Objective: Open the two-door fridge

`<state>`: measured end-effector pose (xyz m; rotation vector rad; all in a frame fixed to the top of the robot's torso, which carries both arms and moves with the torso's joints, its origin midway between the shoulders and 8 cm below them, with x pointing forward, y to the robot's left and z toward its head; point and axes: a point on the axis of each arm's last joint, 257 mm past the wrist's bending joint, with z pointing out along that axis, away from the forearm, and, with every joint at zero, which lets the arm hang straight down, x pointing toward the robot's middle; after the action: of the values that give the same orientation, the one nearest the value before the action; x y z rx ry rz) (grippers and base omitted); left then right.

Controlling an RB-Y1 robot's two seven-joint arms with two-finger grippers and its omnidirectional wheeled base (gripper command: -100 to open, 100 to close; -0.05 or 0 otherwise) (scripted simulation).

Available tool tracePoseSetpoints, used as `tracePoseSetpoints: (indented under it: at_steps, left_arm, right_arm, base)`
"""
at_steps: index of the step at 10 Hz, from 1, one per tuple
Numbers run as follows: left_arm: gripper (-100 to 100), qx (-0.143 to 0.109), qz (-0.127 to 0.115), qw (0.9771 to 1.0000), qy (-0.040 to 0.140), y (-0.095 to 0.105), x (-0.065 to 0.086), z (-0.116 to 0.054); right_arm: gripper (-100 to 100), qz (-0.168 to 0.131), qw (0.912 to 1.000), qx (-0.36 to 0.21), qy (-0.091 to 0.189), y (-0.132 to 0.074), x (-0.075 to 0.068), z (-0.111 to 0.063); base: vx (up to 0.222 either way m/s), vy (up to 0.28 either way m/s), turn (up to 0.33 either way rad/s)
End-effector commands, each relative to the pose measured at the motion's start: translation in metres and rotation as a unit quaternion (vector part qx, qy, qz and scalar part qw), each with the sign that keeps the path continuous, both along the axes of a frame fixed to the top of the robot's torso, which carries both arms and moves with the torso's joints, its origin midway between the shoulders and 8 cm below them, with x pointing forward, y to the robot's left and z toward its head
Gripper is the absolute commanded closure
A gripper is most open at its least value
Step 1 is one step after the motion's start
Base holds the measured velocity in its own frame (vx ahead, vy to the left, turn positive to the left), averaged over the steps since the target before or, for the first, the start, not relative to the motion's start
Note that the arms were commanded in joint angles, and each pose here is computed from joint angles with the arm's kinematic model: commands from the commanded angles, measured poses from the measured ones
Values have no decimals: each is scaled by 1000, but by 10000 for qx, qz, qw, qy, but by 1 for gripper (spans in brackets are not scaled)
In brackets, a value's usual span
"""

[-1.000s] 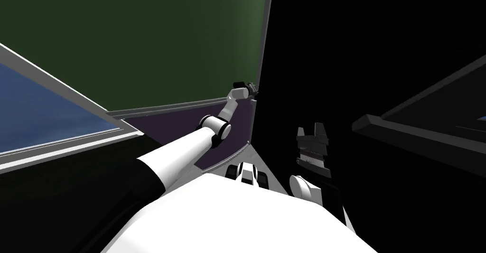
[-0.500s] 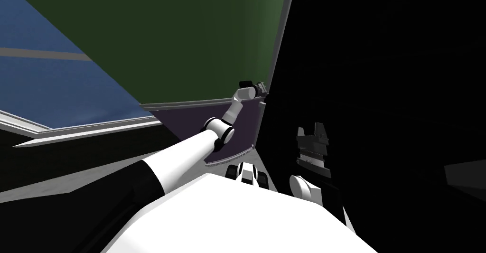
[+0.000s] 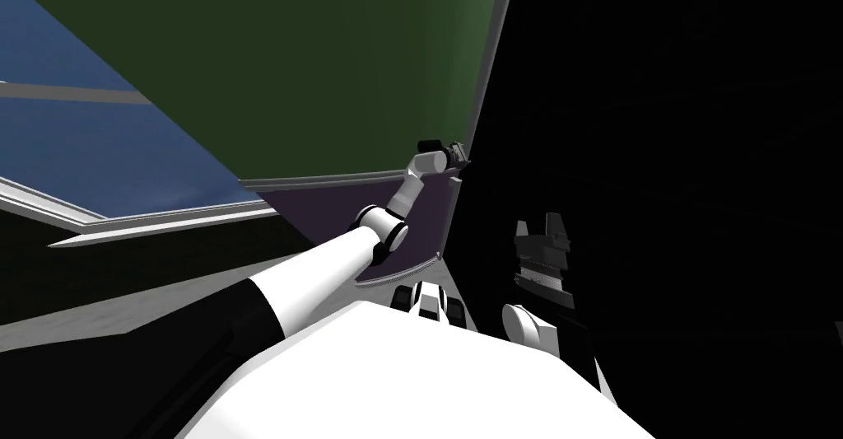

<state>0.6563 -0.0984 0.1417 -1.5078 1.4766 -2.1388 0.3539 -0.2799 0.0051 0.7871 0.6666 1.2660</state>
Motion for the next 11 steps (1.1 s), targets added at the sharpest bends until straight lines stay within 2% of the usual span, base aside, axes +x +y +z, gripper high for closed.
tracePoseSetpoints:
  at_steps: [1,2,3,4,6,7,10,11]
  left_arm:
    - [100,-27,515,9987,11,44,31,-4]
    - [100,-27,515,9987,11,44,31,-4]
    - [100,-30,723,9974,11,63,42,-5]
    - [100,-30,723,9974,11,63,42,-5]
    - [100,-35,1129,9936,7,101,62,-5]
    - [100,-35,1129,9936,7,101,62,-5]
    - [100,-39,1706,9853,-7,158,87,-6]
    - [100,-39,1572,9876,-50,144,80,0]
  right_arm:
    - [0,0,10000,0,0,0,0,0]
    - [0,0,10000,0,0,0,0,0]
    - [0,-1,10000,0,1,0,0,0]
    - [0,0,10000,0,1,0,0,0]
    - [0,-1,10000,0,1,0,0,0]
    - [0,0,10000,0,0,0,0,0]
    - [0,-1,10000,0,1,0,0,0]
    - [0,-1,10000,0,1,0,0,0]
  base:
    - [-128,140,-436]
    - [-89,95,-246]
    - [-50,71,-309]
    - [-35,48,-120]
    - [-79,69,-336]
    - [-79,66,-161]
    - [-102,87,-360]
    - [-55,40,-117]
